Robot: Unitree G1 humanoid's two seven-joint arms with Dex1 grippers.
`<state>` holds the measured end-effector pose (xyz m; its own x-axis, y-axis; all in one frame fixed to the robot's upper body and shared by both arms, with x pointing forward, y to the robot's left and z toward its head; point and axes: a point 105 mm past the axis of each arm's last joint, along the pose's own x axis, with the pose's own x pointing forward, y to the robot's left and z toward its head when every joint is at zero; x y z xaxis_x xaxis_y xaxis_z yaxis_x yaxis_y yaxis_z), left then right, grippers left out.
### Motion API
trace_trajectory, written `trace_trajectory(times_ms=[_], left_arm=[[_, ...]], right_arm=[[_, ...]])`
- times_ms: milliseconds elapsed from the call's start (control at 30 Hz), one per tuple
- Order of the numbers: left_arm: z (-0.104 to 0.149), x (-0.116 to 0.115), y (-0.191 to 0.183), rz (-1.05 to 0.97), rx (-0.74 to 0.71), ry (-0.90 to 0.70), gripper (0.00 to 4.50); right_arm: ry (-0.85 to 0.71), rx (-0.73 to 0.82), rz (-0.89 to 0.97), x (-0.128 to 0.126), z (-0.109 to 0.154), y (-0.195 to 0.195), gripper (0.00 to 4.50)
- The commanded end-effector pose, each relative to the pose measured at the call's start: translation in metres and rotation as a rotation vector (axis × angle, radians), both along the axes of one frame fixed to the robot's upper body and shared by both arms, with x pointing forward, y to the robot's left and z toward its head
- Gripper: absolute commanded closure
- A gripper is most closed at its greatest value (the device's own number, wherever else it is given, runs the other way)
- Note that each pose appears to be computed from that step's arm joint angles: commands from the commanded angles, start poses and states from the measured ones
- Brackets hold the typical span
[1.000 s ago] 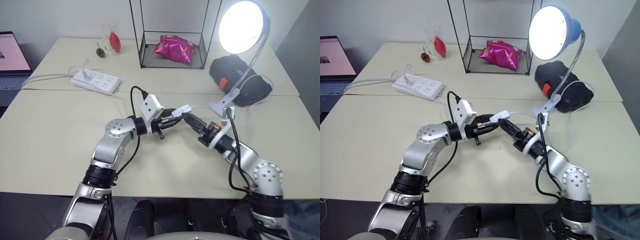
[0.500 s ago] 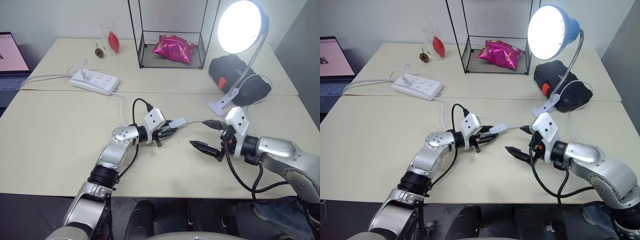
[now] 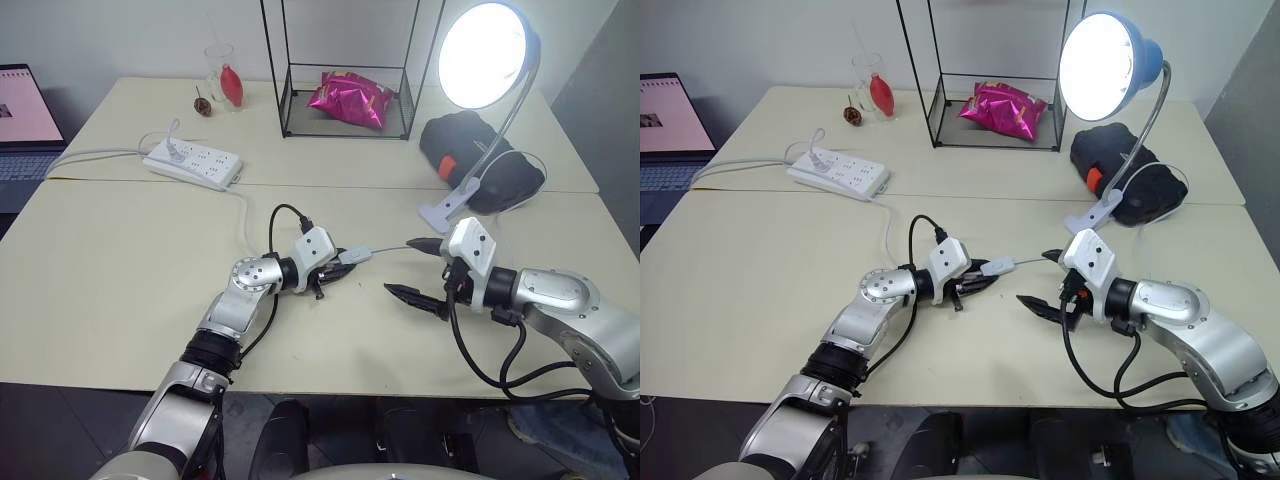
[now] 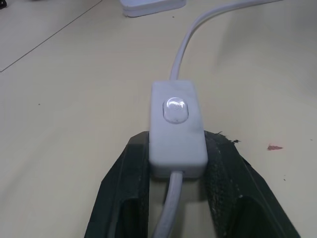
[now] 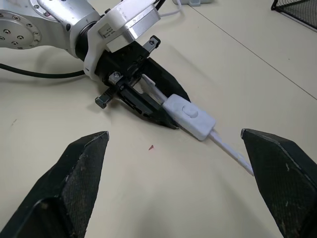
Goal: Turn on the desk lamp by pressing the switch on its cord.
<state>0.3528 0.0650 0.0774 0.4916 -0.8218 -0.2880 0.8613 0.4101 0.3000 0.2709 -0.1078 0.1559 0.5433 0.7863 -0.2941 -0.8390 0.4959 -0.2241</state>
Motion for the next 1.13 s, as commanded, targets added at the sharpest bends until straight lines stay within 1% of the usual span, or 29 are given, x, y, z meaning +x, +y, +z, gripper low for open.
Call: trace_trajectory(times_ms=[33,100,133,167,200,233,300,333,400,467,533,700,767,867,967,1067,1133], left_arm=[[-0.018,-0.007,0.003,-0.008,0.046,0.063,1.95],[-0.016,-0.005,0.005,0.007,0.031,0.072,1.58],[-0.014,-0.004,0.006,0.016,0.022,0.074,1.29],[-0.012,-0.004,0.007,0.021,0.016,0.075,1.19],[-0.011,-0.003,0.008,0.022,0.013,0.076,0.87],[-0.007,-0.004,0.009,0.024,-0.003,0.073,0.81],[0.002,-0.005,0.011,0.026,-0.032,0.064,0.27],[0.009,-0.006,0.013,0.025,-0.047,0.049,0.15],[0.025,-0.009,0.02,0.029,-0.082,0.026,0.15],[0.046,-0.013,0.03,0.037,-0.113,-0.032,0.15],[0.065,-0.016,0.046,0.076,-0.135,-0.069,0.15],[0.088,-0.026,0.099,0.192,-0.038,-0.095,0.15],[0.097,-0.035,0.118,0.213,-0.005,-0.099,0.15],[0.106,-0.046,0.144,0.248,0.046,-0.088,0.15],[0.111,-0.053,0.162,0.291,0.059,-0.075,0.15],[0.112,-0.057,0.167,0.305,0.061,-0.074,0.15],[0.107,-0.059,0.164,0.293,0.078,-0.078,0.15]], right_arm=[[-0.059,0.0,0.003,0.003,0.013,-0.001,0.0],[-0.059,-0.004,0.005,0.003,0.012,-0.001,0.0],[-0.059,-0.006,0.007,0.004,0.012,-0.001,0.0],[-0.059,-0.008,0.008,0.004,0.012,-0.002,0.0],[-0.06,-0.01,0.009,0.004,0.011,-0.002,0.0],[-0.061,-0.012,0.01,0.005,0.011,-0.002,0.0],[-0.063,-0.017,0.012,0.006,0.012,-0.004,0.0],[-0.065,-0.021,0.012,0.007,0.012,-0.005,0.0],[-0.069,-0.029,0.011,0.009,0.013,-0.007,0.0],[-0.072,-0.034,0.006,0.011,0.015,-0.011,0.0],[-0.072,-0.027,-0.002,0.014,0.018,-0.017,0.0],[-0.089,-0.015,0.014,0.014,0.029,-0.034,0.0],[-0.094,-0.022,0.019,0.013,0.031,-0.043,0.0],[-0.112,-0.055,0.033,0.012,0.033,-0.056,0.0],[-0.129,-0.076,0.037,0.013,0.037,-0.065,0.0],[-0.139,-0.092,0.05,0.016,0.039,-0.068,0.0],[-0.138,-0.096,0.067,0.018,0.039,-0.066,0.0]])
